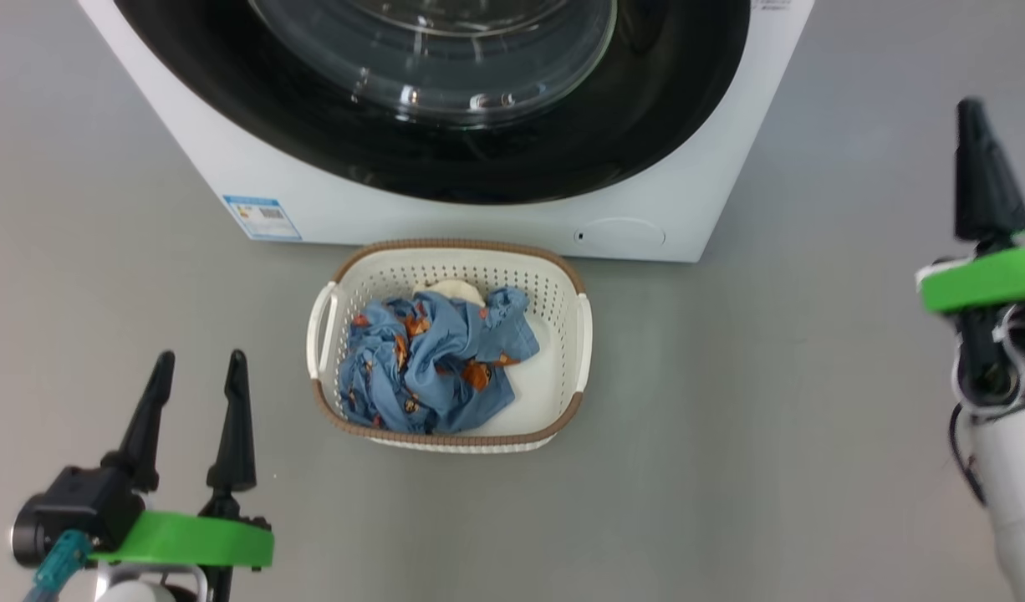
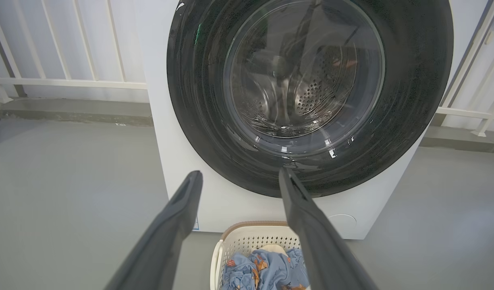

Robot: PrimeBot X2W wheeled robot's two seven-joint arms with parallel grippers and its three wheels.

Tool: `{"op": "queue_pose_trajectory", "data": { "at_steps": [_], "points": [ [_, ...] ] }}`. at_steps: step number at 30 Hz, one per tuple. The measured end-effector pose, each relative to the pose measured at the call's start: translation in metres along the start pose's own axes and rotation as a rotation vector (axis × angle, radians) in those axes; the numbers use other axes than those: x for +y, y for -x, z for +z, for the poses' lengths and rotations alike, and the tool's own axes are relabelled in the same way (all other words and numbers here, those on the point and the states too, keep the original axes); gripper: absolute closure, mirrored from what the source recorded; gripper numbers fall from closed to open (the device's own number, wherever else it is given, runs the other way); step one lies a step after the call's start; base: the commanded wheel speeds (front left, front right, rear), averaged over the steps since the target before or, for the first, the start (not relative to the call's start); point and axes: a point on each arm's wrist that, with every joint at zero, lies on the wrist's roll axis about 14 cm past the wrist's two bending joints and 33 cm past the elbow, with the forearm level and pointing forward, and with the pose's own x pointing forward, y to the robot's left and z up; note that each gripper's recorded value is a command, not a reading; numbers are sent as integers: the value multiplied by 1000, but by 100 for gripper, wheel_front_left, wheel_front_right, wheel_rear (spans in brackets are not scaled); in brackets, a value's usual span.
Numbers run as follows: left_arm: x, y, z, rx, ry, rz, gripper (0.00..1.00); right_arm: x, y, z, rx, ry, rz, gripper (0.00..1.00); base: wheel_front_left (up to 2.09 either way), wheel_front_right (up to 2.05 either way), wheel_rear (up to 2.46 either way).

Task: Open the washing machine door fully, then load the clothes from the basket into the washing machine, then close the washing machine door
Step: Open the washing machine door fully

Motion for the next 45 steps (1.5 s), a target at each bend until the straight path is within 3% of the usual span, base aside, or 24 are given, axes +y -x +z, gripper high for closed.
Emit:
{"op": "queue_pose_trajectory", "data": {
  "at_steps": [4,12,18,28,45],
  "points": [
    [0,-10,1,-10,-13,-6,0,-4,-20,3,-15,-66,-4,100,0,0,0],
    [3,-19,-6,1,-18,2,0,-11,-52,-18,83,-278,-40,100,0,0,0],
    [11,-24,-17,25,-24,21,0,-9,-82,-51,253,-554,-63,100,0,0,0],
    [19,-28,-26,47,-25,43,0,21,-107,-89,459,-708,3,100,0,0,0],
    [29,-33,-41,81,-28,70,0,50,-143,-109,573,-797,92,100,0,0,0]
  ]
}}
